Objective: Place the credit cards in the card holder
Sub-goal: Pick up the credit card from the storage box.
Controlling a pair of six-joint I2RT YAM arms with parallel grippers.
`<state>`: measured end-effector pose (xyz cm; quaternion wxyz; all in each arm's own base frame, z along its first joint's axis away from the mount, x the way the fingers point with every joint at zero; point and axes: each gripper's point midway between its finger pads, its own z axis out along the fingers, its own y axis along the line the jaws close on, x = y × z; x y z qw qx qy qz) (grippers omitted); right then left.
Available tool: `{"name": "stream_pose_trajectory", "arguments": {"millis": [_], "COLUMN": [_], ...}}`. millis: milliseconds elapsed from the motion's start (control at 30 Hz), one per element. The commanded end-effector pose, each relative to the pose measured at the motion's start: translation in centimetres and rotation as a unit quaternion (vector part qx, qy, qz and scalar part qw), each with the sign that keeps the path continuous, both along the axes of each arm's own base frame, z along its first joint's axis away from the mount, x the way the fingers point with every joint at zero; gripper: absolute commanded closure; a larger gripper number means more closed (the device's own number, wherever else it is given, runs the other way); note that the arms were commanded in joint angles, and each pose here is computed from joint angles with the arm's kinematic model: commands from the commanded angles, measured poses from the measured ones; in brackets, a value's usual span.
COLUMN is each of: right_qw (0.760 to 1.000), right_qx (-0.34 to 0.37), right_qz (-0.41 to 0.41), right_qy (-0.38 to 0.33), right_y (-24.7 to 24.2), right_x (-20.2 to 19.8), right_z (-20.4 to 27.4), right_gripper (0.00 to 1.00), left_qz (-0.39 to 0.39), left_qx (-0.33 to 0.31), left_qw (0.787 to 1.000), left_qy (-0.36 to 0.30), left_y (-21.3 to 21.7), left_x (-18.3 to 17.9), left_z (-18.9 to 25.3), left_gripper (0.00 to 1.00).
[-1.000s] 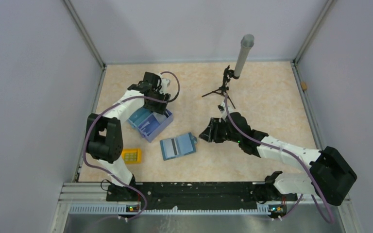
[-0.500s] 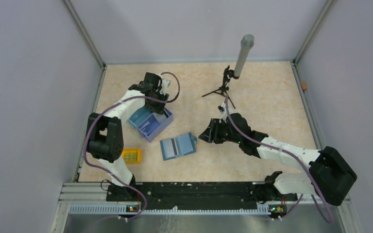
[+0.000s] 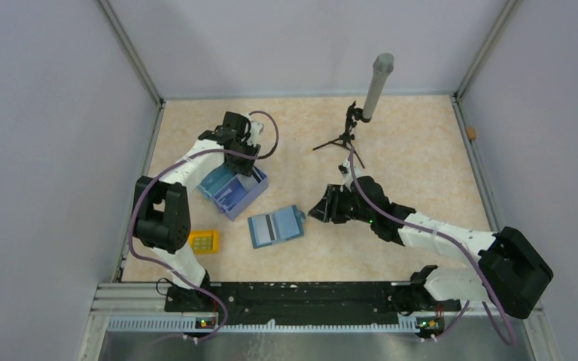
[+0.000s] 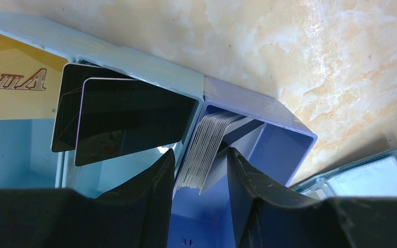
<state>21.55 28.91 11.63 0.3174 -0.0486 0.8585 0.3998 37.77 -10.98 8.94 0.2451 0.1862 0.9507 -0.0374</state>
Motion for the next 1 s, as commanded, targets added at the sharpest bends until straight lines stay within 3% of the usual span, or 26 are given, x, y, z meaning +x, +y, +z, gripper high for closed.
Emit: {"name": "stream_pose_trajectory", "arguments": {"millis": [0,400,633,967], "right_qw": [1.0,1.0,1.0,1.0], "right_qx": [0.022,0.024,0.022,0.018], "right_qz": [-0.003,-0.002,-0.002,-0.002], "right_qy": [-0.018,-0.017,-0.015,-0.01], "right_y": [0.2,0.3,0.3,0.3], "right_x": [0.6,0.6,0.6,0.6], "right_z": [1.5,1.6,1.4,1.1], "right_gripper": [0.56,0.56,0.56,0.56], "left_qz": [0.019,0.03,0.032,0.019], "left_qx": [0.016,0.016,0.013,-0.023], "left_qw": [0.999,0.998,0.998,0.999], "left_qy": [-0.046,-0.055,-0.052,-0.035], "left_y": [1.3,1.9,2.0,0.9], "left_x": [1.4,1.4,1.2,0.2], "left_z": [2.6,3.4,3.4,3.7], "left_gripper": [0.57,0.62,0.74,0.83]}}
